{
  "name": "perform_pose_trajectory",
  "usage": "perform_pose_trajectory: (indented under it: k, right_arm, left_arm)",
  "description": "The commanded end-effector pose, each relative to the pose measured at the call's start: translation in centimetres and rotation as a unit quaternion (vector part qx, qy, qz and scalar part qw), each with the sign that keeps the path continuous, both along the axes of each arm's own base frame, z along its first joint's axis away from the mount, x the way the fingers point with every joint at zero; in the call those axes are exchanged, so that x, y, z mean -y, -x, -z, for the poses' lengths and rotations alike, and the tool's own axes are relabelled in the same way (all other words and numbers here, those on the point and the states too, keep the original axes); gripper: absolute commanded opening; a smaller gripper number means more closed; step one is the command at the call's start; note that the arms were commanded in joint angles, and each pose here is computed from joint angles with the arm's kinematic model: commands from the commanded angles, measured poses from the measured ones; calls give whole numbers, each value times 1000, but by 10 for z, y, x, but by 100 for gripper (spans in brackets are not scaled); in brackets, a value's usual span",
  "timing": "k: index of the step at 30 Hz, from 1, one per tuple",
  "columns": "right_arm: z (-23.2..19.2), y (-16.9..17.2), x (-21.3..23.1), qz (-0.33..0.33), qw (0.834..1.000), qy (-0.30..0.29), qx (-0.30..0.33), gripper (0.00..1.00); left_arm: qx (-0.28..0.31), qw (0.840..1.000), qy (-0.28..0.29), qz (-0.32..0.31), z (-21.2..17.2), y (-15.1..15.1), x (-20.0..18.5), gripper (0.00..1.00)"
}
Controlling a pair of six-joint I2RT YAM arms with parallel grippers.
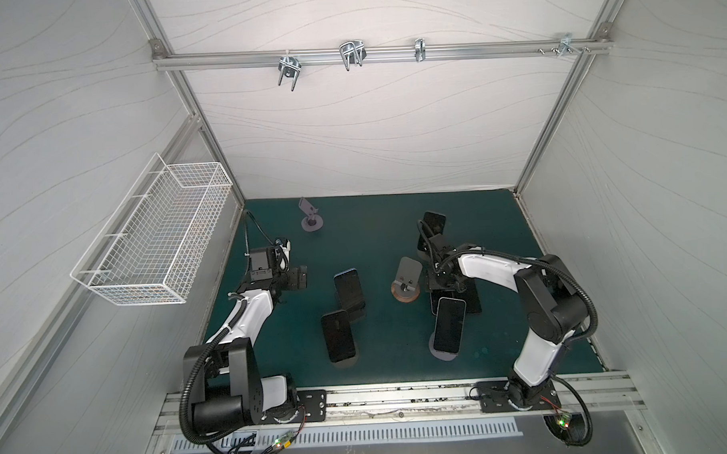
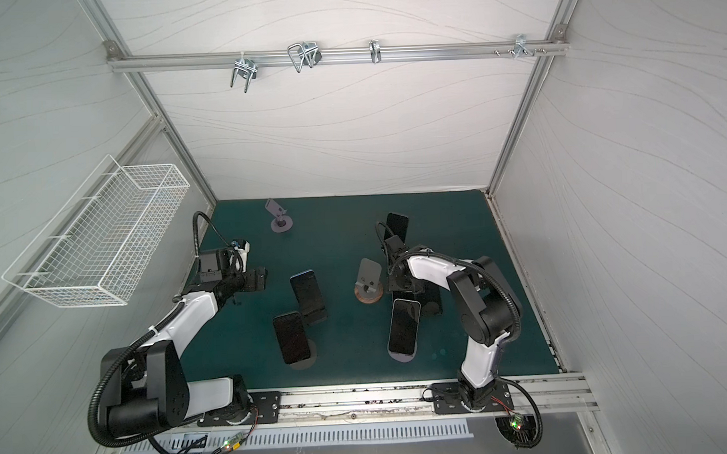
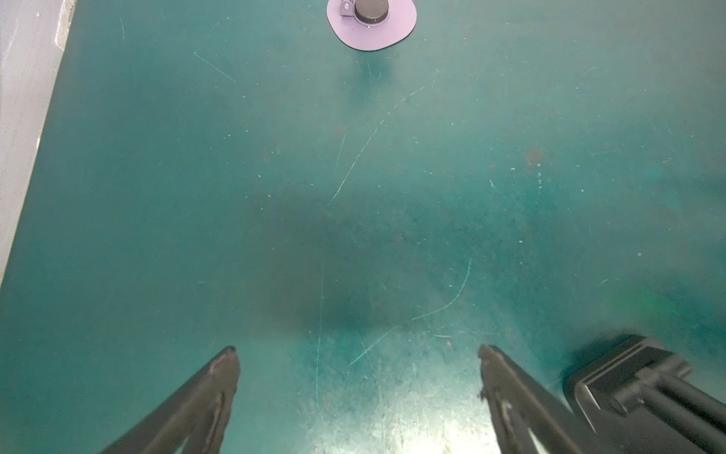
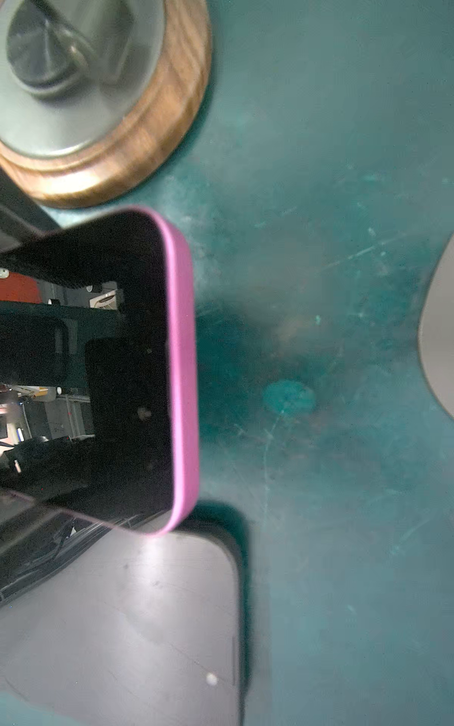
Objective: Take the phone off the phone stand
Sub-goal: 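Carry the pink-cased phone toward the flat black phone and lower it, then open the right gripper to set the pink-cased phone beside the black phone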
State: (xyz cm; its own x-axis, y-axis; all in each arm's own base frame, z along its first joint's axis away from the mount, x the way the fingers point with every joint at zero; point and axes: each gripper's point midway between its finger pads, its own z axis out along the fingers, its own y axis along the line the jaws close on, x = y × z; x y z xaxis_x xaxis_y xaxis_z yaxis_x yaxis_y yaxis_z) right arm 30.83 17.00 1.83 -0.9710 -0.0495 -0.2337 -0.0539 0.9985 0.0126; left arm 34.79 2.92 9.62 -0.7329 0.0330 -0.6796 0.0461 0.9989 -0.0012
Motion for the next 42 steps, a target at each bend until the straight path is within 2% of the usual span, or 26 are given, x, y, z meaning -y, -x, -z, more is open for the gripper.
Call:
perform_pose_trajectory:
  k: [1, 6, 29, 33, 42]
  right_arm:
    - [27, 24, 20, -6, 997, 49, -59, 69]
    - [29, 22, 16, -4, 997, 49, -61, 74]
    - [41, 24, 12, -9, 995, 55, -77, 82]
    - [30, 22, 12, -10, 997, 52, -64, 85]
    - [-26, 13, 6, -9, 1000, 17, -16, 87]
  left_arm:
    - [21, 1000, -7, -1, -13, -9, -4, 97]
    - [26, 1000, -5, 5, -14, -7, -1, 97]
    - [28, 1000, -6, 6, -15, -7, -1, 97]
    - [25, 1000, -4, 7, -14, -7, -1, 97]
    - [28, 1000, -4, 8, -15, -7, 0, 97]
